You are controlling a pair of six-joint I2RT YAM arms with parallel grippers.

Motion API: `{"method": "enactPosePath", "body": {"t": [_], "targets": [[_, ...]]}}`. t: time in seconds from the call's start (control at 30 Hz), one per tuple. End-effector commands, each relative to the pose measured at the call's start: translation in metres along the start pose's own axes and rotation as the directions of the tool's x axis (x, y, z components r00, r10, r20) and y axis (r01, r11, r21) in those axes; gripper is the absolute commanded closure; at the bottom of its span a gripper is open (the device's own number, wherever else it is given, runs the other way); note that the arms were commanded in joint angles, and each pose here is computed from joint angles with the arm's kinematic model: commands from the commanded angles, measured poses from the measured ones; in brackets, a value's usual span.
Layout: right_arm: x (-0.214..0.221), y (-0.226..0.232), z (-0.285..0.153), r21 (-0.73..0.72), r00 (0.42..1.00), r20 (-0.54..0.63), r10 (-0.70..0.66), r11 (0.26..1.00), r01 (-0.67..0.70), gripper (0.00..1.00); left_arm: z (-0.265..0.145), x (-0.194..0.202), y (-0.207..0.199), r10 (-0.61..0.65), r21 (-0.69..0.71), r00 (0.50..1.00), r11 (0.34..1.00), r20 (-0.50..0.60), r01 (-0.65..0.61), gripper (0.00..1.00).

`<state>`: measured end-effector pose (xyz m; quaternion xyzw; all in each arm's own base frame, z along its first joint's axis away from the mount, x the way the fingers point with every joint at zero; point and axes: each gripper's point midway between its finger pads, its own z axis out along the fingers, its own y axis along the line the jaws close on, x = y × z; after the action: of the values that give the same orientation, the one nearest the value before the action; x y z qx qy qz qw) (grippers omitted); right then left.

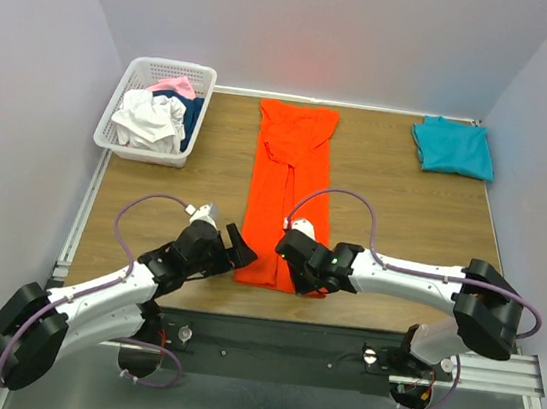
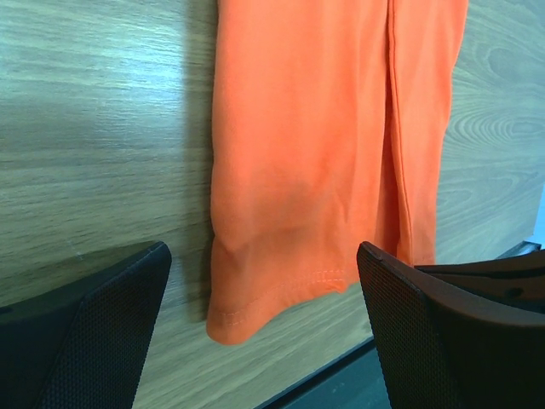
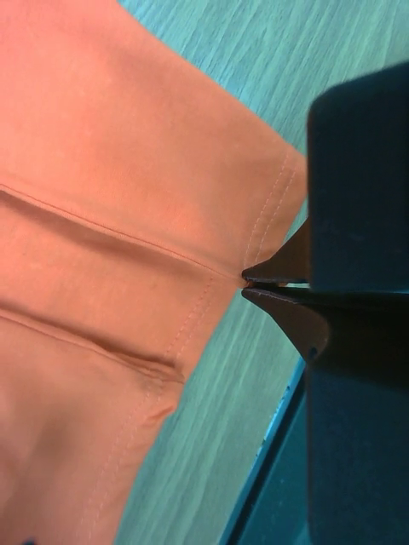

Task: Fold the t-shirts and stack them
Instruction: Fold the tshirt

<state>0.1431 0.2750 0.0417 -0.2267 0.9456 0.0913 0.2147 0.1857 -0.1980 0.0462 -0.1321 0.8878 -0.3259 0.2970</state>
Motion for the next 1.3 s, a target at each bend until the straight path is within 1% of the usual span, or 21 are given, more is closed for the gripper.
{"method": "enactPosePath", "body": {"t": [0.0,0.1,0.13,0.2,0.23,0.3,0.33,0.4,0.43,0.5,0.57,0.83,0.87,0.93,0.97,1.0,1.03,1.13,1.2,1.23,1.27], "targets": [[-0.011,0.010,-0.017,-0.045,1.000,0.030,-0.004,0.999,0.005,0.94,0.000,0.019,0.011,0.002,0.002,0.998,1.000,-0.060,-0.002,0.02],[-0.018,0.017,-0.023,-0.076,0.999,0.042,-0.002,0.997,0.005,0.94,0.001,0.021,0.009,0.000,0.015,0.998,1.000,-0.066,0.001,0.17],[-0.020,0.018,-0.023,-0.076,0.999,0.048,0.001,0.997,0.003,0.94,0.000,0.022,0.008,0.003,0.020,0.998,1.000,-0.070,-0.001,0.27],[-0.026,0.023,-0.026,-0.091,0.998,0.059,0.005,0.996,0.000,0.94,0.001,0.025,0.009,0.004,0.018,0.997,1.000,-0.076,-0.003,0.39],[-0.027,0.026,-0.026,-0.102,0.998,0.055,0.002,0.995,0.004,0.94,0.000,0.026,0.009,0.004,0.019,0.997,1.000,-0.080,-0.002,0.48],[-0.030,0.031,-0.028,-0.125,0.998,0.060,-0.002,0.992,0.010,0.94,0.001,0.028,0.010,0.006,0.013,0.996,1.000,-0.090,-0.005,0.51],[-0.029,0.034,-0.026,-0.136,0.999,0.051,-0.007,0.991,0.014,0.94,0.001,0.028,0.011,0.006,0.009,0.996,1.000,-0.091,-0.005,0.57],[-0.028,0.039,-0.022,-0.157,0.999,0.045,-0.007,0.988,0.014,0.94,0.002,0.031,0.012,0.009,0.003,0.995,1.000,-0.101,-0.009,0.61],[-0.023,0.044,-0.019,-0.177,1.000,0.023,-0.013,0.984,0.017,0.94,0.003,0.032,0.013,0.009,0.000,0.995,1.000,-0.104,-0.009,0.65],[-0.022,0.054,-0.015,-0.226,1.000,0.017,-0.014,0.974,0.017,0.94,0.003,0.034,0.014,0.005,-0.009,0.994,1.000,-0.112,-0.006,0.68],[-0.015,0.060,-0.012,-0.259,1.000,-0.003,-0.026,0.965,0.025,0.94,0.004,0.035,0.015,0.007,-0.012,0.993,1.000,-0.118,-0.008,0.74],[-0.008,0.059,-0.001,-0.256,1.000,-0.014,-0.021,0.967,0.017,0.94,0.004,0.036,0.012,0.010,-0.008,0.993,1.000,-0.121,-0.011,0.79],[-0.004,0.057,0.001,-0.249,1.000,-0.025,-0.019,0.968,0.012,0.92,0.004,0.037,0.013,0.009,-0.012,0.993,1.000,-0.121,-0.011,0.79],[0.000,0.054,0.004,-0.236,0.999,-0.034,-0.012,0.972,0.004,0.82,0.004,0.037,0.012,0.012,-0.009,0.992,1.000,-0.125,-0.013,0.79],[0.001,0.053,0.004,-0.231,0.999,-0.038,-0.007,0.973,-0.002,0.72,0.004,0.037,0.013,0.011,-0.011,0.992,1.000,-0.124,-0.012,0.79],[0.004,0.052,0.004,-0.230,0.999,-0.044,-0.008,0.973,-0.002,0.35,0.004,0.037,0.012,0.012,-0.012,0.992,1.000,-0.126,-0.013,0.79],[0.002,0.051,0.001,-0.235,0.999,-0.032,-0.005,0.972,-0.003,0.28,0.004,0.037,0.012,0.013,-0.011,0.992,1.000,-0.127,-0.014,0.79],[-0.008,0.053,-0.012,-0.255,1.000,0.014,-0.002,0.967,0.005,0.22,0.004,0.037,0.012,0.017,-0.015,0.991,1.000,-0.130,-0.019,0.79],[-0.020,0.052,-0.027,-0.268,0.997,0.069,0.017,0.963,0.003,0.18,0.004,0.037,0.012,0.017,-0.015,0.991,1.000,-0.129,-0.019,0.78],[-0.022,0.051,-0.031,-0.267,0.996,0.083,0.021,0.964,0.002,0.08,0.003,0.037,0.012,0.016,-0.019,0.991,1.000,-0.132,-0.019,0.77],[-0.025,0.044,-0.037,-0.244,0.994,0.101,0.034,0.970,-0.008,0.00,0.003,0.037,0.013,0.017,-0.022,0.991,1.000,-0.132,-0.020,0.77]]}}
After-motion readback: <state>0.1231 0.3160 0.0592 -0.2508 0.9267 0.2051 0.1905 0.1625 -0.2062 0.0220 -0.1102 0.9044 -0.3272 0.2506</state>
